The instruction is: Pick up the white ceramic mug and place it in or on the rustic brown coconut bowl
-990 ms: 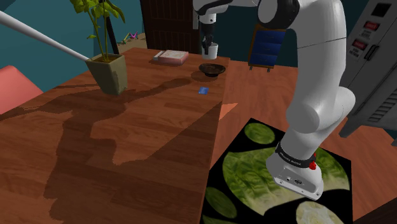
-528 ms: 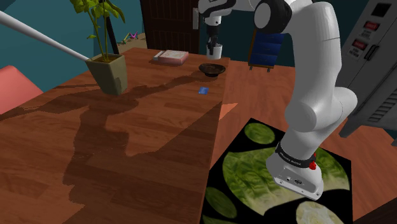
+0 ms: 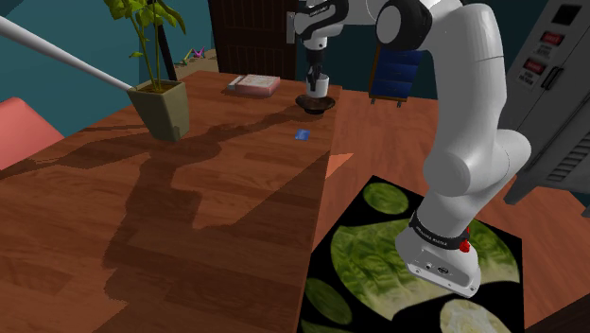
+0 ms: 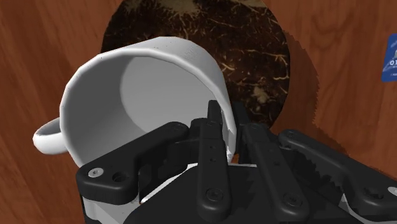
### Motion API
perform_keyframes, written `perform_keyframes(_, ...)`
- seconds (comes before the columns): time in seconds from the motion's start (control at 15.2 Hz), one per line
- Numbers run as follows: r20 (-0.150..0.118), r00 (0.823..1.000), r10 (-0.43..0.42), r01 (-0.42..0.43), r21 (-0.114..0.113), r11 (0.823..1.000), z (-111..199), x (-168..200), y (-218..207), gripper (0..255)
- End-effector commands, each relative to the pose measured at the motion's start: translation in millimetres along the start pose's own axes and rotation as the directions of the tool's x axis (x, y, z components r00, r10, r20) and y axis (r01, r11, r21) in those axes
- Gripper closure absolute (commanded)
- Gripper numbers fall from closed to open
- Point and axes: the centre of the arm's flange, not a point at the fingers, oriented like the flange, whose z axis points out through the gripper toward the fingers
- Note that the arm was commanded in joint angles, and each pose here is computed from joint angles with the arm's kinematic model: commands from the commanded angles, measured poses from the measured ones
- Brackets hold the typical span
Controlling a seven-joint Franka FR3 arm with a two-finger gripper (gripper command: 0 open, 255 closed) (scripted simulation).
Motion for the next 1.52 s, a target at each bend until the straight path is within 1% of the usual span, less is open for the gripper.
perform_keyframes(0.0,0.0,1.0,0.0,0.0,-0.001,1.0,10.7,-0.8,-0.1,255)
perform_keyframes(0.2,0.0,1.0,0.0,0.0,-0.001,1.0,23.4,-0.6,-0.7,255)
perform_keyframes(0.66,0.0,1.0,0.0,0.0,-0.001,1.0,23.4,-0.5,-0.7,255)
perform_keyframes(0.73,0.0,1.0,0.0,0.0,-0.001,1.0,23.4,-0.5,-0.7,0)
perform_keyframes(1.06,0.0,1.0,0.0,0.0,-0.001,1.0,23.4,-0.5,-0.7,0)
perform_keyframes(1.32,0.0,1.0,0.0,0.0,-0.001,1.0,-26.6,-0.5,-0.7,0)
perform_keyframes(1.45,0.0,1.0,0.0,0.0,-0.001,1.0,-26.6,-0.6,-0.8,0)
